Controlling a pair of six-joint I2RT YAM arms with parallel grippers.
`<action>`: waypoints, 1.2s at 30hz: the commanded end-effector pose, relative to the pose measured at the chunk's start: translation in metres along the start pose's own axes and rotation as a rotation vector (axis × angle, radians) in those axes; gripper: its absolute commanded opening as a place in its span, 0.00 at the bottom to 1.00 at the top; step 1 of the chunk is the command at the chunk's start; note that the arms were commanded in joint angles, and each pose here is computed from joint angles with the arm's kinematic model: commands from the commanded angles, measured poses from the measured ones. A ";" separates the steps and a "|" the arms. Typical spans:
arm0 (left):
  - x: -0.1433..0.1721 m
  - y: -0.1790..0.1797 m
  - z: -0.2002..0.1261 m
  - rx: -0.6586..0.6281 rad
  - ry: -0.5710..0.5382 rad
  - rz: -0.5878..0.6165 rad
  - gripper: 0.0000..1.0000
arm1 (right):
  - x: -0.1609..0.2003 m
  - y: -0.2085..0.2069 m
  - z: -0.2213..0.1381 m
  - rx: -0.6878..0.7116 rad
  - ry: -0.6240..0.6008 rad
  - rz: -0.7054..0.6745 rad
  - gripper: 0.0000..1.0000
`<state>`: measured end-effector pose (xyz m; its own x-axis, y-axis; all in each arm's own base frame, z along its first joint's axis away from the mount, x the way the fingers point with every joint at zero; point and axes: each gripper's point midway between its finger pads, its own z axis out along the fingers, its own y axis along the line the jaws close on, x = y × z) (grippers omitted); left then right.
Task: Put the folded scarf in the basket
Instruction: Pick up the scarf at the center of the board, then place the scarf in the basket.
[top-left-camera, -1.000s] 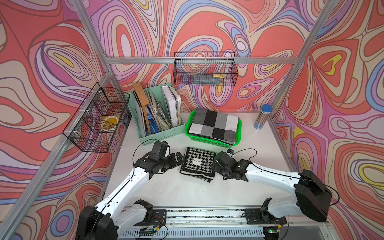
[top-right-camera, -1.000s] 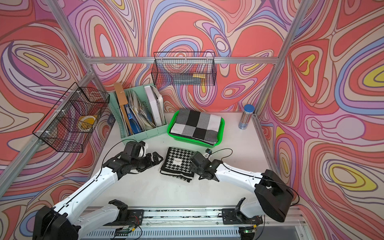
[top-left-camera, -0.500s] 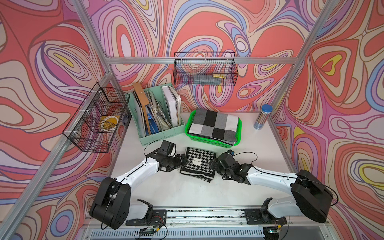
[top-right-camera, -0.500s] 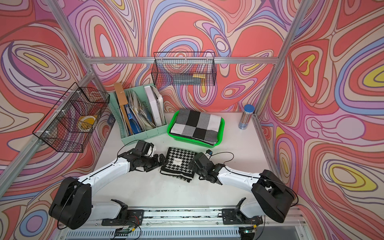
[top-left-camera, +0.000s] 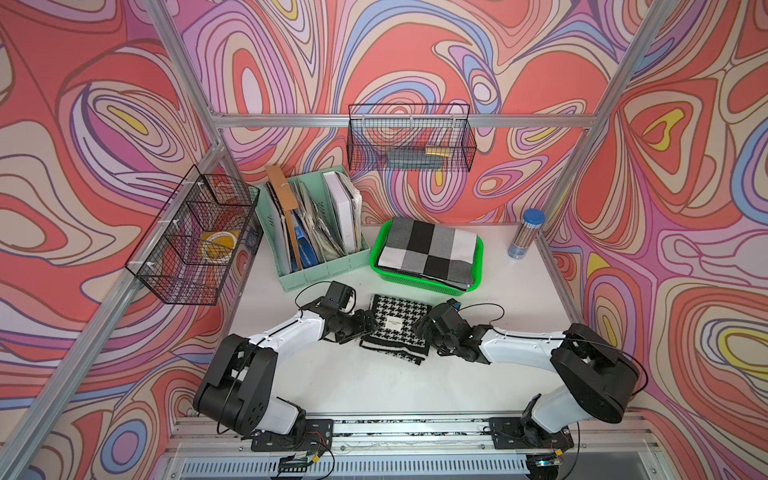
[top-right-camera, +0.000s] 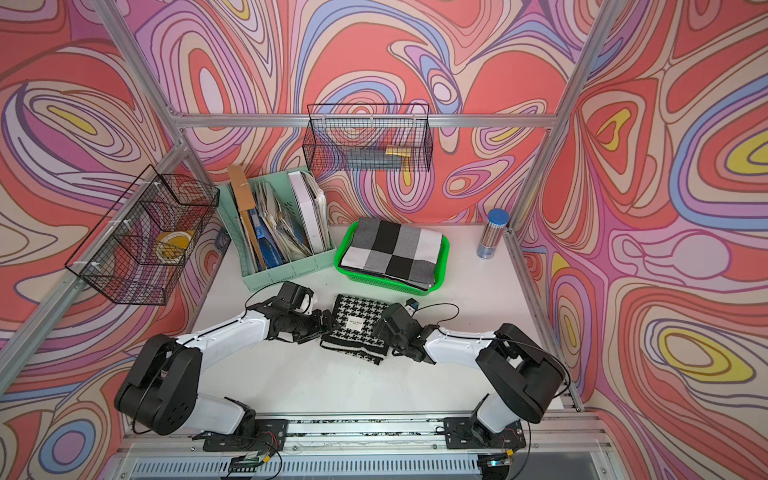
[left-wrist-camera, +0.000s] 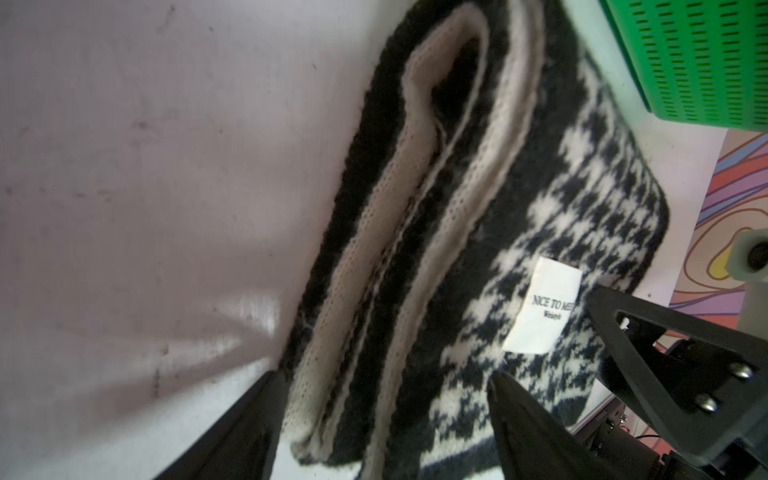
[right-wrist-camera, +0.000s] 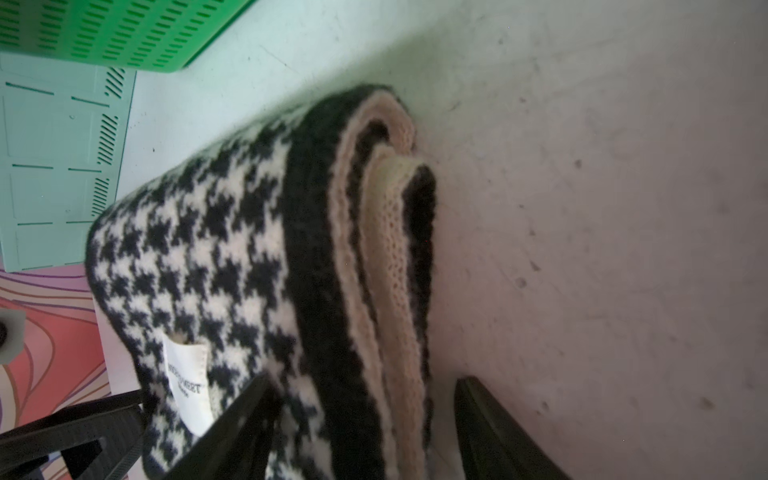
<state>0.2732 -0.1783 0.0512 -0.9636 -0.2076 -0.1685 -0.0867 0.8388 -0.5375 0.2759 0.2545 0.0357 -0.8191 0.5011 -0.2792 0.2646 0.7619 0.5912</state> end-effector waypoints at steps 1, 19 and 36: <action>0.005 0.003 0.003 -0.002 0.008 0.022 0.72 | 0.004 0.003 0.009 -0.008 0.027 0.001 0.61; 0.001 -0.054 -0.059 0.152 -0.082 0.089 0.00 | 0.001 0.071 -0.039 -0.091 0.002 -0.185 0.00; -0.091 -0.193 -0.149 0.403 -0.253 0.216 0.00 | -0.122 0.115 -0.148 -0.033 -0.266 -0.246 0.00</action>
<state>0.3244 -0.2299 0.2847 -0.8496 -0.2210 -0.4789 0.2308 0.6607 -0.7143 0.3172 0.2459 0.2553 -0.6910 0.4392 -0.5742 0.0242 0.8079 0.5888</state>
